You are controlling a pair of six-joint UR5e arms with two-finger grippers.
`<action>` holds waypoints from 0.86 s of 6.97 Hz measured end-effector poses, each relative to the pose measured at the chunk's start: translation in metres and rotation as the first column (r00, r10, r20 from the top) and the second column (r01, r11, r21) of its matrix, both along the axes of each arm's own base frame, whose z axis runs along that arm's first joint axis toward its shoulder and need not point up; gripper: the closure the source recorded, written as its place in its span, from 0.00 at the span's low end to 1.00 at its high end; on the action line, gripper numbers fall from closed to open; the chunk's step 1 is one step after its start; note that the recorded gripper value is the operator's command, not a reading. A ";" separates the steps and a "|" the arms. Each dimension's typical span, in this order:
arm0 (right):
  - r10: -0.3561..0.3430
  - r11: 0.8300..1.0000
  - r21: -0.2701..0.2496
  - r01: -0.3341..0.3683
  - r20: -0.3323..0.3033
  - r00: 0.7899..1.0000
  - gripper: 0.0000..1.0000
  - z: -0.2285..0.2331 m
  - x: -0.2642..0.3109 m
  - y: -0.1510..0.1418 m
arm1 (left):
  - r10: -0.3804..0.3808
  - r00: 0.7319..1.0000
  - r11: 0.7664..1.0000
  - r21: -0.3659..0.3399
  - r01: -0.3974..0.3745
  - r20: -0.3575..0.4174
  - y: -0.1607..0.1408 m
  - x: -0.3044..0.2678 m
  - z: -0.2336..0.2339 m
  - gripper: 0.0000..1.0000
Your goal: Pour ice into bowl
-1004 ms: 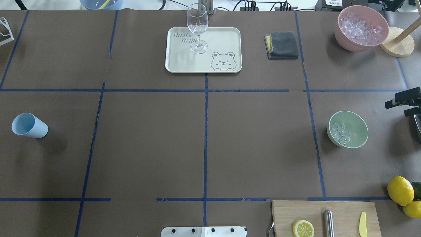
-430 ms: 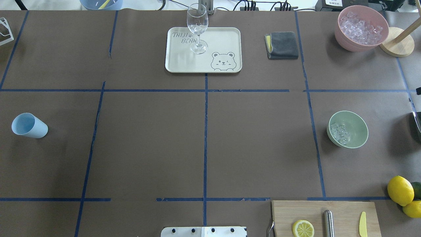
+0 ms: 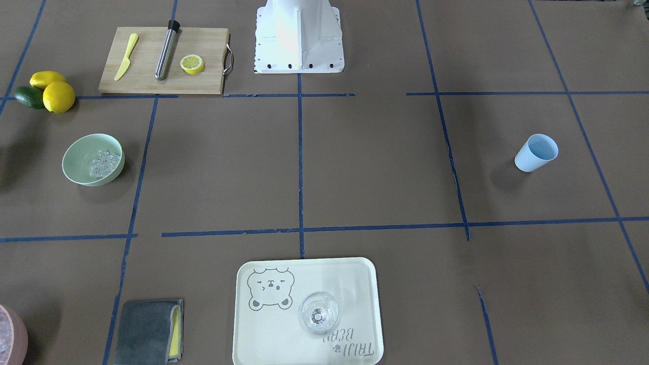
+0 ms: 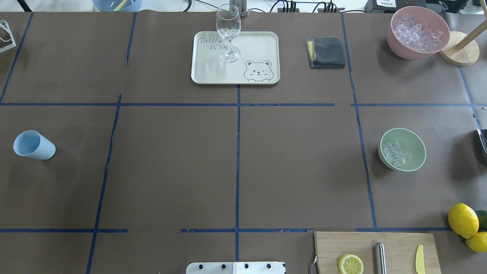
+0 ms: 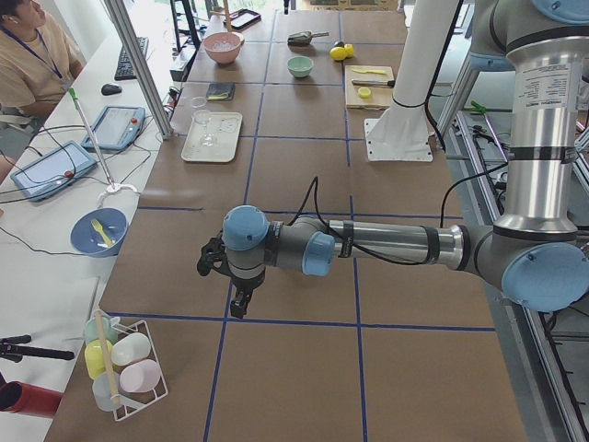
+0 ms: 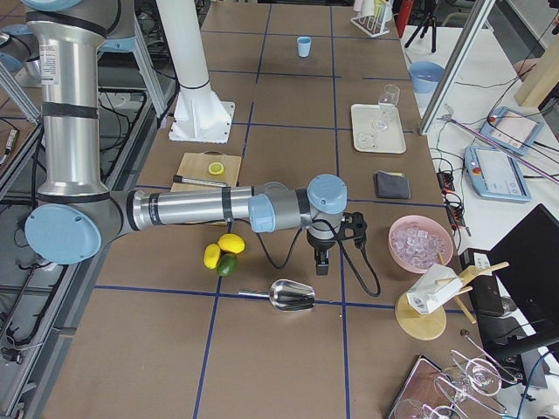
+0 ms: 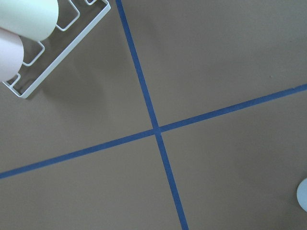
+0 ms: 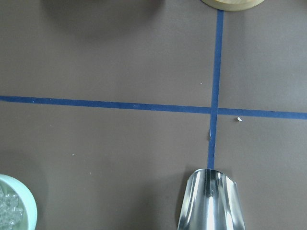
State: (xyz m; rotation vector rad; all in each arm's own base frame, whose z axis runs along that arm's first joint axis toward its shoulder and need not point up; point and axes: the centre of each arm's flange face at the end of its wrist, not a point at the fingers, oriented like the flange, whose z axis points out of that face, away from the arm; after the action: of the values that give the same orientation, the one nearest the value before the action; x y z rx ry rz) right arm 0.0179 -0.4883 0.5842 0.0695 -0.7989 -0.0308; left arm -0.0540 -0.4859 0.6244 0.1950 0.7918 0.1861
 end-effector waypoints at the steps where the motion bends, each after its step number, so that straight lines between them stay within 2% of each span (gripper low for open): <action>1: -0.018 1.000 -0.005 0.018 -0.033 0.999 0.00 -0.012 0.008 0.006 | 0.000 1.000 1.000 -0.008 0.000 -0.001 0.007 -0.001 0.004 0.00; 4: -0.028 0.999 -0.029 0.027 -0.047 0.999 0.00 -0.016 0.012 0.016 | 0.003 1.000 1.000 -0.013 -0.003 0.003 0.032 -0.002 0.008 0.00; 6: -0.026 0.998 -0.051 0.024 -0.044 0.999 0.00 -0.006 0.012 0.019 | 0.006 1.000 1.000 0.002 -0.006 0.001 0.032 -0.001 0.001 0.00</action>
State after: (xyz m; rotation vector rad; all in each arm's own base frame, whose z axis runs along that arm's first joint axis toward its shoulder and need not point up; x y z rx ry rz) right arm 0.0294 -0.4691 0.5782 0.0106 -0.7557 -0.0359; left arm -0.0551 -0.4544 0.6256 0.1942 0.7915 0.1922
